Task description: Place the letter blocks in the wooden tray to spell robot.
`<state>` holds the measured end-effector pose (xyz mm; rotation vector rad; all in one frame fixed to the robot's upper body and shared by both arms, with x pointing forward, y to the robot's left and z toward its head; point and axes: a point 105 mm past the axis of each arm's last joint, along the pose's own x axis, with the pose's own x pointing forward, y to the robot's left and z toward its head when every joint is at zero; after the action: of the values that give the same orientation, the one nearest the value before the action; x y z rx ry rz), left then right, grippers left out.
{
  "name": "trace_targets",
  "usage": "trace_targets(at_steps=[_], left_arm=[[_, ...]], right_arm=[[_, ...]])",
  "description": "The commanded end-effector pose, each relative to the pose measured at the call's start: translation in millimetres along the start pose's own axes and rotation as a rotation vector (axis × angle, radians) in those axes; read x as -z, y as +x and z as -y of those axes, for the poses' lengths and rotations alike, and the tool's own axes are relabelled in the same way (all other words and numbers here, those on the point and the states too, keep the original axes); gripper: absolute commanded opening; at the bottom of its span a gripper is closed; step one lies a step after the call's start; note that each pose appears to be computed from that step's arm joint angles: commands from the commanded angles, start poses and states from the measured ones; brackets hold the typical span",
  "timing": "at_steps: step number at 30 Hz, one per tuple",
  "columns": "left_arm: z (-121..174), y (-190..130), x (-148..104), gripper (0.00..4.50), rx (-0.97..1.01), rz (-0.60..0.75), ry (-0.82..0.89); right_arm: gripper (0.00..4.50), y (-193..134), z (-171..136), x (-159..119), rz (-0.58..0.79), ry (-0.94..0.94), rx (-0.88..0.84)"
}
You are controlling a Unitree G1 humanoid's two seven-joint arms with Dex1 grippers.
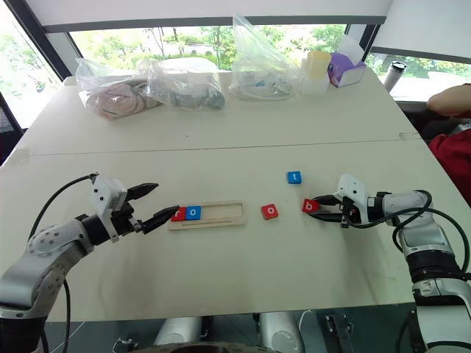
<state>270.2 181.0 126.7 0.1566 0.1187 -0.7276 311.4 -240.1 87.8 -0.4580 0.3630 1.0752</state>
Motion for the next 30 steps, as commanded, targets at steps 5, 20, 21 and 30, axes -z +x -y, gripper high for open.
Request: trace_targets(at_steps=[5, 20, 21, 30], left_arm=[[-14, -22, -6, 4.5, 0.006, -0.053, 0.067], [-5, -40, 0, 4.5, 0.09, -0.147, 0.011], [-6, -40, 0, 4.5, 0.082, -0.146, 0.013], [-5, -33, 3, 4.5, 0.069, -0.129, 0.002]], right_arm=[[1.14, 54, -19, -105, 0.242, -0.073, -0.021], [1.14, 155, -92, -140, 0.166, -0.257, -0.263], [1.14, 157, -93, -139, 0.159, -0.268, -0.272], [1.14, 165, -91, -137, 0.154, -0.257, -0.279]])
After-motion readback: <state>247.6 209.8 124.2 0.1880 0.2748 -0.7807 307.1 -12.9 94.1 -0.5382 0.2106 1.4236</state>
